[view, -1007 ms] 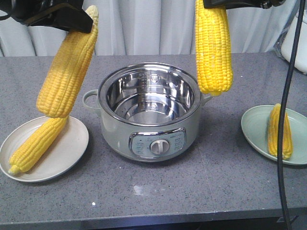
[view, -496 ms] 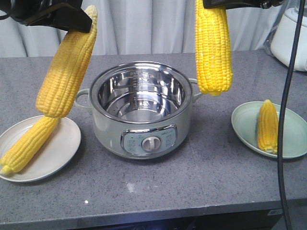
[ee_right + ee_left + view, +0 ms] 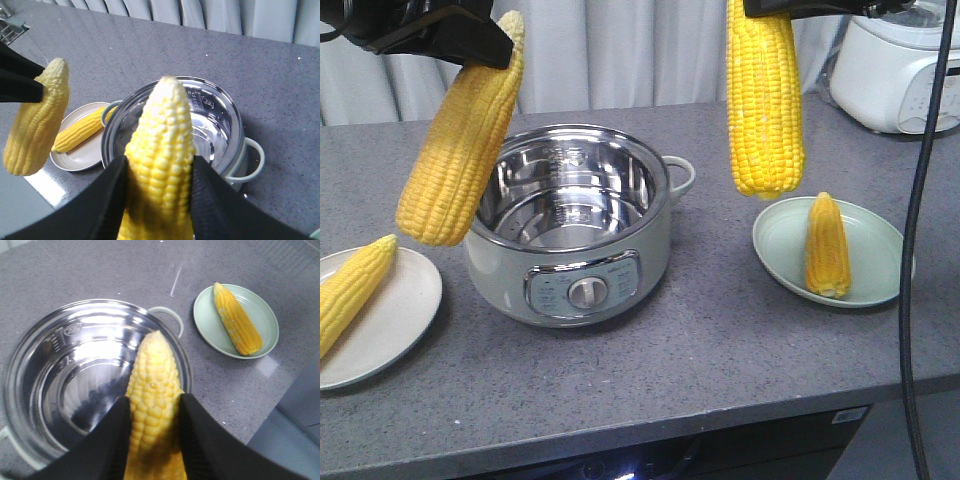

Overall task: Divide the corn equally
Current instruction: 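Drive the base holding both cobs toward the counter with empty plates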

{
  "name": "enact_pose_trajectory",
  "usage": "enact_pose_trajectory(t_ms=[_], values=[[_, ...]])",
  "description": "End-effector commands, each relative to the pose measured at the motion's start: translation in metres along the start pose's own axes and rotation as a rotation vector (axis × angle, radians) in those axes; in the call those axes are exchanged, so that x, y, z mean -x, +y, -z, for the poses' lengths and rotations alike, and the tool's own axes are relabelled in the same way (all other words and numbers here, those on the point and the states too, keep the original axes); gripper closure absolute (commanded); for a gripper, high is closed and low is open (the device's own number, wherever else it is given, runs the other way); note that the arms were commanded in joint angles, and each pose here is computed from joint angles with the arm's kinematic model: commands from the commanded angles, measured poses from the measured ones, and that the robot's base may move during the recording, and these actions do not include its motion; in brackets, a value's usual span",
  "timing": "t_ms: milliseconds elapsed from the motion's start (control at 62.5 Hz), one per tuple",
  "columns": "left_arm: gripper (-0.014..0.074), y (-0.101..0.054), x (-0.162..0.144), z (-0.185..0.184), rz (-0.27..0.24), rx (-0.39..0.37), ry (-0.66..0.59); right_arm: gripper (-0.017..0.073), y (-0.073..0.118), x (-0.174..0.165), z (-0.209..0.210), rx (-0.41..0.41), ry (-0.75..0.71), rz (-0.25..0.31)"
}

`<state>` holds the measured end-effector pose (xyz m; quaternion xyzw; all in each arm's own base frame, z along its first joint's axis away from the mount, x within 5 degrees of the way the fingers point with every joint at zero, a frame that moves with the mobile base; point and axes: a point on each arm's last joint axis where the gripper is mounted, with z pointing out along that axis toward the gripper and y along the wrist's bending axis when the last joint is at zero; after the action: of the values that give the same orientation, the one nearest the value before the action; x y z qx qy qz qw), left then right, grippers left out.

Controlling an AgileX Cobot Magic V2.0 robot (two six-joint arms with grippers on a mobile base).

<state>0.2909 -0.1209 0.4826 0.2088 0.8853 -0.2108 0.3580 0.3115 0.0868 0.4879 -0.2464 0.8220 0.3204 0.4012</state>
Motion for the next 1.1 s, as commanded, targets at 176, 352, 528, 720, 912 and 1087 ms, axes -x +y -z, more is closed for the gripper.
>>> enact_pose_trajectory(t_ms=[176, 352, 528, 720, 912, 1087], values=[[0.0601, -0.0106, 0.0038, 0.0251, -0.006, -0.023, -0.087, 0.0533, 0.0186, 0.0058, 0.0177, 0.043, -0.043, 0.027], [0.0601, -0.0106, 0.0038, 0.0251, -0.006, -0.023, -0.087, 0.0533, 0.0186, 0.0058, 0.0177, 0.043, -0.043, 0.027], [0.0601, -0.0106, 0.0038, 0.0251, -0.006, -0.023, -0.087, 0.0533, 0.0186, 0.0058, 0.0177, 0.043, -0.043, 0.027], [0.0601, -0.0105, 0.0038, 0.0251, -0.006, -0.022, -0.087, 0.0533, 0.0186, 0.0058, 0.0177, 0.043, -0.043, 0.027], [0.0600, -0.0105, 0.0038, 0.0251, -0.006, -0.022, -0.087, 0.0533, 0.0186, 0.0058, 0.0177, 0.043, -0.043, 0.027], [0.0600, -0.0105, 0.0038, 0.0251, -0.006, -0.022, -0.087, 0.0533, 0.0186, 0.0058, 0.0177, 0.043, -0.043, 0.027]])
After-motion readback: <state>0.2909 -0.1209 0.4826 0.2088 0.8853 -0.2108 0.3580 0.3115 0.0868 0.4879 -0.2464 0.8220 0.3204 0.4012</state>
